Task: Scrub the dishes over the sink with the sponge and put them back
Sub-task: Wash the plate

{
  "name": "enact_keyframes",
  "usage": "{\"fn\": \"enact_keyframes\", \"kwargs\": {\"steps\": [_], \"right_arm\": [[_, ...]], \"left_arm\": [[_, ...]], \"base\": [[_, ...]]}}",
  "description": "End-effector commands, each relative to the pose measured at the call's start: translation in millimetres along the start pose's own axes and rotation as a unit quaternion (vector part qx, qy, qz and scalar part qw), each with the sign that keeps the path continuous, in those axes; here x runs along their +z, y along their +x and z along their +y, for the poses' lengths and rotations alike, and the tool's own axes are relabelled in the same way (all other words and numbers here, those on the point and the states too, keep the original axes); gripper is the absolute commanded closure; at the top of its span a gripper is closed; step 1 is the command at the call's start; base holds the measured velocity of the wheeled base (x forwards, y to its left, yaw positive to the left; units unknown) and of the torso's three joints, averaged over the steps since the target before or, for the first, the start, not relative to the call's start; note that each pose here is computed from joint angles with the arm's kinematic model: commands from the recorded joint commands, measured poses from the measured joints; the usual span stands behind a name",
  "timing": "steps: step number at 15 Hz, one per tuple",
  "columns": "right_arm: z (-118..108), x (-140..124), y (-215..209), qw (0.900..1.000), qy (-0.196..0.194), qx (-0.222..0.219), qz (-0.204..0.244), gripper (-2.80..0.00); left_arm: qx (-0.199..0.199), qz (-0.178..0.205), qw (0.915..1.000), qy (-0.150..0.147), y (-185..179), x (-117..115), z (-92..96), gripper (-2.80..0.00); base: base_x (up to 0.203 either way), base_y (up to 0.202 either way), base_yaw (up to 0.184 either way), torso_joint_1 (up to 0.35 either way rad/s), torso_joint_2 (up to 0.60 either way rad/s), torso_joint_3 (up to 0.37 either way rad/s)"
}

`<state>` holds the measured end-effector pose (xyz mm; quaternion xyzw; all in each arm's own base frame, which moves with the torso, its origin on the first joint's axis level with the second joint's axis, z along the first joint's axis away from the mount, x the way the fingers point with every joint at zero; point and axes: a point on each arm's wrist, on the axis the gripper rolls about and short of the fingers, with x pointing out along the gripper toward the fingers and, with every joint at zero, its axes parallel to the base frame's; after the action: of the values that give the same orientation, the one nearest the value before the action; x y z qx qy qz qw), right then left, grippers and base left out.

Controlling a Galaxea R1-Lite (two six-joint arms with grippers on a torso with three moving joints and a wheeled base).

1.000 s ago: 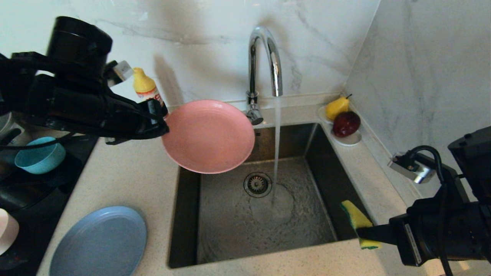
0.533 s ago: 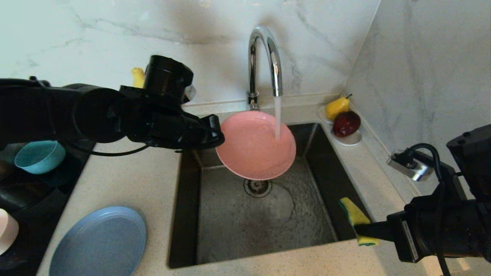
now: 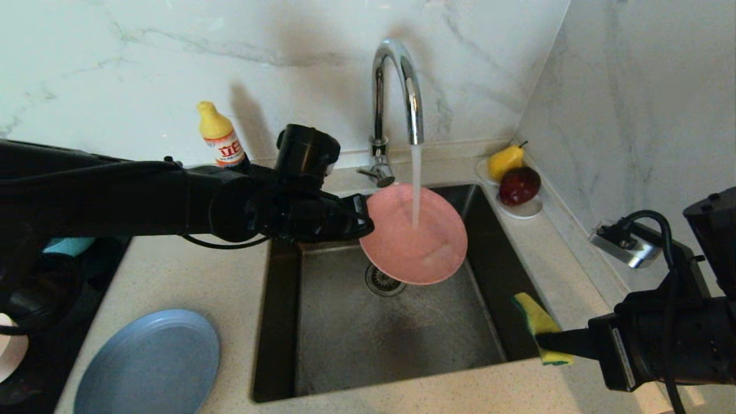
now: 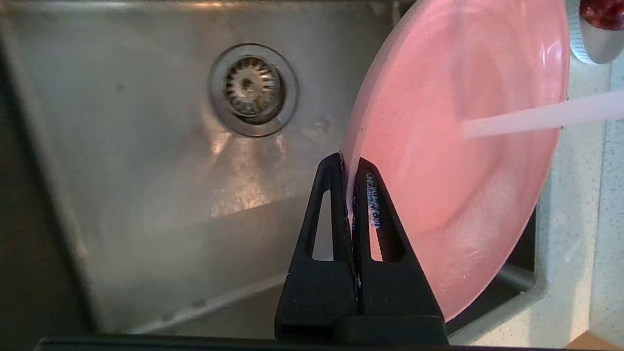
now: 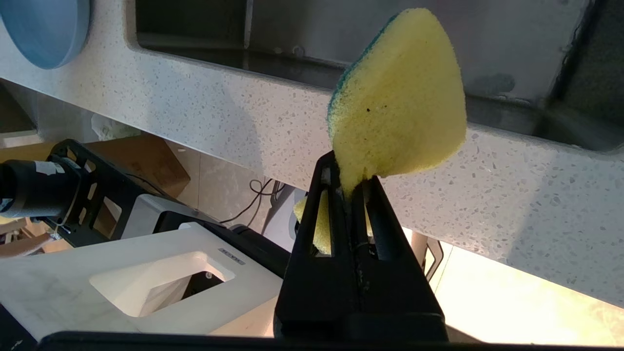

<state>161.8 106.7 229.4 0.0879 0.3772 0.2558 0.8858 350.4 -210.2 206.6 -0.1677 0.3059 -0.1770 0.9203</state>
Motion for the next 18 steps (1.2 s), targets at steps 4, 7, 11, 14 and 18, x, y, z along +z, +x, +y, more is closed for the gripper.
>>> {"fn": "enact_keyframes", "kwargs": {"steps": [4, 7, 11, 14, 18], "right_arm": [[-0.2, -0.7, -1.8, 1.000, 0.001, 0.001, -0.002, 0.00], [-0.7, -1.3, -1.5, 1.000, 0.002, 0.000, -0.001, 0.00], [-1.1, -1.9, -1.2, 1.000, 0.002, -0.001, 0.001, 0.00], [-1.5, -1.9, 2.0, 1.000, 0.003, -0.003, 0.006, 0.00], [-2.0, -2.9, 3.0, 1.000, 0.005, -0.003, 0.009, 0.00]], "left_arm": [[-0.005, 0.038, 0.9993, 0.004, 23.0, -27.9, -12.3, 0.00], [0.001, 0.050, 0.9988, 0.004, 22.5, -35.9, -10.8, 0.00], [0.071, -0.007, 0.9975, 0.001, 2.1, -18.1, 4.3, 0.00], [0.092, -0.051, 0.9943, 0.021, -32.4, 4.0, 15.4, 0.00], [0.169, -0.122, 0.9720, 0.108, -74.5, 24.6, 16.2, 0.00]], "base": [[0.000, 0.000, 0.000, 0.000, 0.00, 0.000], [0.000, 0.000, 0.000, 0.000, 0.00, 0.000], [0.000, 0.000, 0.000, 0.000, 0.00, 0.000], [0.000, 0.000, 0.000, 0.000, 0.00, 0.000], [0.000, 0.000, 0.000, 0.000, 0.00, 0.000]]}}
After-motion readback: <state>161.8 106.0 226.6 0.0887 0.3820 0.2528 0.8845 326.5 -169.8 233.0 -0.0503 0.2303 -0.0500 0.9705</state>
